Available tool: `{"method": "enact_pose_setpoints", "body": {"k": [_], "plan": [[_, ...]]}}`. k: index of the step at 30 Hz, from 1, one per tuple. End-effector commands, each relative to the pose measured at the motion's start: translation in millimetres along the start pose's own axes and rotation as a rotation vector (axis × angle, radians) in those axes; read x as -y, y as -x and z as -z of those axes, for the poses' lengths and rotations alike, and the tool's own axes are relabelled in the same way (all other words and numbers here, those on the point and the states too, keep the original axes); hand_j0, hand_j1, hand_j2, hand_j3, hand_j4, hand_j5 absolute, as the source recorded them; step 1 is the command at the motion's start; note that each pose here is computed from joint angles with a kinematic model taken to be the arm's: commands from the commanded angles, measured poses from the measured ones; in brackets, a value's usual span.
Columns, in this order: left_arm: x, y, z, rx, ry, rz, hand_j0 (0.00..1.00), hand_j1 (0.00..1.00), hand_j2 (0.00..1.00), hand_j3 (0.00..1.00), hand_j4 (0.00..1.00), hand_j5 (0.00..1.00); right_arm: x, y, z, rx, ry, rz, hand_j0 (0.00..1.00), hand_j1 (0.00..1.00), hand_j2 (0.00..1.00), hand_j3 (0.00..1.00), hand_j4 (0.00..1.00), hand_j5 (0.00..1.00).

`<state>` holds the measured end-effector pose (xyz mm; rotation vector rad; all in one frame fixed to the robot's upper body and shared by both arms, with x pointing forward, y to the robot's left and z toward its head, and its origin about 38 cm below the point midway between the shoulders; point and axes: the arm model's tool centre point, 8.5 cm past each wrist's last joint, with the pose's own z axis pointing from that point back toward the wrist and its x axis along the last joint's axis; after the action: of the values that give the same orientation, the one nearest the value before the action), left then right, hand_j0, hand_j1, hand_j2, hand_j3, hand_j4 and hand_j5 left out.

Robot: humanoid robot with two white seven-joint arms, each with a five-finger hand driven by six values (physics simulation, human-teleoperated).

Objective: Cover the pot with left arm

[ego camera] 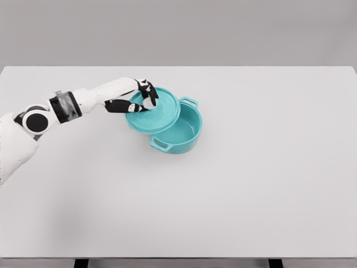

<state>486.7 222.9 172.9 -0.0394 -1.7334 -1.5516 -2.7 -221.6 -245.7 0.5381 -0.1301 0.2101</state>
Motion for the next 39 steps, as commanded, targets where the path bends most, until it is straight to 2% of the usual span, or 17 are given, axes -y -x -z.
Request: {"method": "enact_pose_setpoints", "body": {"k": [1,18,39], "plan": [[5.7,-5.3,10.3,0.023,0.003,-0.014,0.41,0.41,0.41,0.41,0.41,0.41,-0.1,0.0,0.0,0.000,-0.001,-0.001,1.00,1.00,1.00,1.00,1.00,1.00],[20.4,-18.2,33.4,0.071,0.039,-0.025,0.41,0.41,0.41,0.41,0.41,0.41,0.0,-0.1,0.0,0.001,0.000,0.000,1.00,1.00,1.00,1.00,1.00,1.00],[20.3,-18.5,33.7,0.071,0.041,-0.024,0.41,0.41,0.41,0.41,0.41,0.41,-0.1,0.0,0.0,0.000,-0.001,-0.001,1.00,1.00,1.00,1.00,1.00,1.00]]}}
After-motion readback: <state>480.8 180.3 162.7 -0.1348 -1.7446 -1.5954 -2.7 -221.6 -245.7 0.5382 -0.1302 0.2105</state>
